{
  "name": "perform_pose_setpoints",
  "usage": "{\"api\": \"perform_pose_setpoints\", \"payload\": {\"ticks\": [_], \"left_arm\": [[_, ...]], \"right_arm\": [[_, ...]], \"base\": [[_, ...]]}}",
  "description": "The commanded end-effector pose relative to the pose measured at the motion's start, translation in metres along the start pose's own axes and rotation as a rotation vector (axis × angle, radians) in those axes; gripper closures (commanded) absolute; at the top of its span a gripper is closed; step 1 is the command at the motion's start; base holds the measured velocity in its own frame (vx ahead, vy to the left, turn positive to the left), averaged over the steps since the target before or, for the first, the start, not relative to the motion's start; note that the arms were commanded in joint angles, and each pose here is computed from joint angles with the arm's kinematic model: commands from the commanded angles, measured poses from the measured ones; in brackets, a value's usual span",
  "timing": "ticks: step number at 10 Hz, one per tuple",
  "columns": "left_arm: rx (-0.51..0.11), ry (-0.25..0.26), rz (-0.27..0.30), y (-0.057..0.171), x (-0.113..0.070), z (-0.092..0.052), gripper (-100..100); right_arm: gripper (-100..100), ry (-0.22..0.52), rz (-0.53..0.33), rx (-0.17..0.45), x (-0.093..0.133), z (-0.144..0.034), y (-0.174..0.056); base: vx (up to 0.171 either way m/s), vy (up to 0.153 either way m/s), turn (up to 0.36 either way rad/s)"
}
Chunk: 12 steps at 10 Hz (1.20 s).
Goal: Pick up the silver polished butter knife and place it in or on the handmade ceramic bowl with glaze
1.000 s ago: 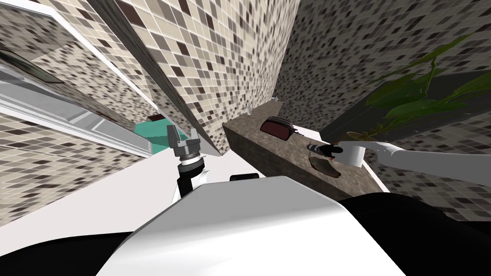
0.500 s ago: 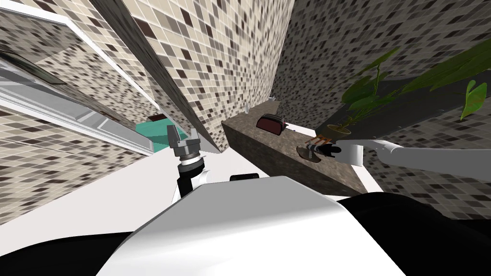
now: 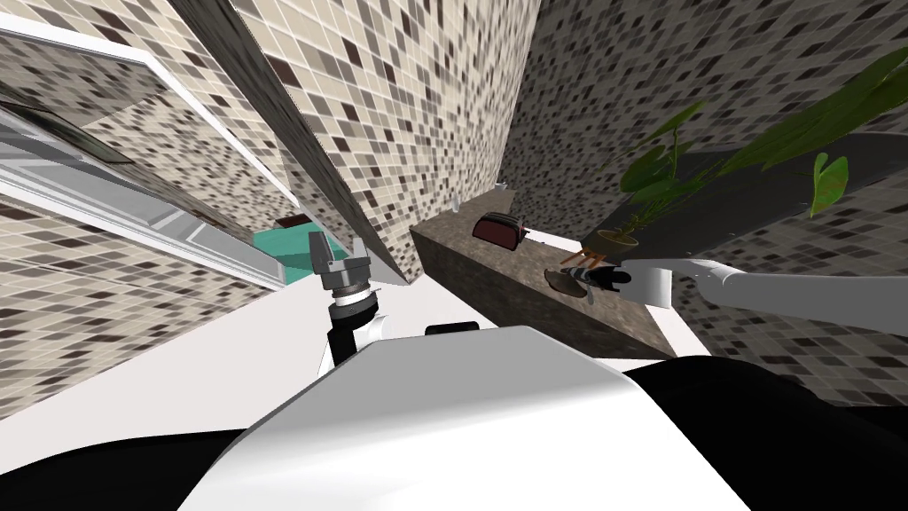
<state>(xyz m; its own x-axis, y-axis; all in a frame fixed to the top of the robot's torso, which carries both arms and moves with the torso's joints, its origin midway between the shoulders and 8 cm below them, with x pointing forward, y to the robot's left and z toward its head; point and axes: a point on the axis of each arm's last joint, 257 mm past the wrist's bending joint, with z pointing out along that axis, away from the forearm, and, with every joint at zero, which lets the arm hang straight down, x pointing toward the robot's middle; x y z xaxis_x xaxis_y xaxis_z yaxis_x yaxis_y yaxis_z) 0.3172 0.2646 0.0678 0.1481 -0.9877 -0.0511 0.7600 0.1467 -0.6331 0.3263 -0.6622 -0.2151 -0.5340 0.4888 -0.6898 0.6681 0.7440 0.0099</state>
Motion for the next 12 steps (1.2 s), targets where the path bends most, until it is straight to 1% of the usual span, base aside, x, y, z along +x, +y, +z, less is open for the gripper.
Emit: {"api": "perform_pose_setpoints", "payload": {"ticks": [1, 2, 4, 5, 6, 7, 8, 9, 10, 11, 12], "left_arm": [[0.000, 0.000, 0.000, 0.000, 0.000, 0.000, 0], [0.000, 0.000, 0.000, 0.000, 0.000, 0.000, 0], [0.000, 0.000, 0.000, 0.000, 0.000, 0.000, 0], [0.000, 0.000, 0.000, 0.000, 0.000, 0.000, 0], [0.000, 0.000, 0.000, 0.000, 0.000, 0.000, 0], [0.000, 0.000, 0.000, 0.000, 0.000, 0.000, 0], [0.000, 0.000, 0.000, 0.000, 0.000, 0.000, 0], [0.000, 0.000, 0.000, 0.000, 0.000, 0.000, 0], [0.000, 0.000, 0.000, 0.000, 0.000, 0.000, 0], [0.000, 0.000, 0.000, 0.000, 0.000, 0.000, 0], [0.000, 0.000, 0.000, 0.000, 0.000, 0.000, 0]], "right_arm": [[0, 0.000, 0.000, 0.000, 0.000, 0.000, 0.000], [-100, -0.024, 0.055, 0.042, -0.008, 0.005, -0.014], [-100, -0.052, 0.017, 0.012, -0.024, 0.003, 0.002], [-100, -0.060, 0.073, 0.052, -0.027, 0.008, -0.012], [-100, -0.077, 0.049, 0.034, -0.037, 0.007, -0.002], [-100, -0.080, 0.056, 0.030, -0.039, 0.006, 0.000], [-100, -0.089, 0.039, 0.021, -0.044, 0.005, 0.005], [-100, -0.089, 0.005, 0.023, -0.044, 0.005, 0.005], [-100, -0.088, -0.004, 0.023, -0.044, 0.005, 0.005], [-100, -0.085, 0.062, 0.058, -0.043, 0.012, -0.007], [-100, -0.106, 0.039, 0.034, -0.057, 0.009, 0.007]], "base": [[0.000, 0.000, 0.000], [-0.005, 0.010, -0.139], [-0.009, 0.013, -0.046], [-0.010, 0.007, -0.121], [-0.009, 0.013, -0.099], [-0.005, 0.007, 0.003], [-0.001, 0.001, 0.020], [0.000, 0.000, 0.000], [0.000, 0.000, 0.000], [-0.007, 0.007, -0.156], [-0.011, 0.018, -0.085]]}}
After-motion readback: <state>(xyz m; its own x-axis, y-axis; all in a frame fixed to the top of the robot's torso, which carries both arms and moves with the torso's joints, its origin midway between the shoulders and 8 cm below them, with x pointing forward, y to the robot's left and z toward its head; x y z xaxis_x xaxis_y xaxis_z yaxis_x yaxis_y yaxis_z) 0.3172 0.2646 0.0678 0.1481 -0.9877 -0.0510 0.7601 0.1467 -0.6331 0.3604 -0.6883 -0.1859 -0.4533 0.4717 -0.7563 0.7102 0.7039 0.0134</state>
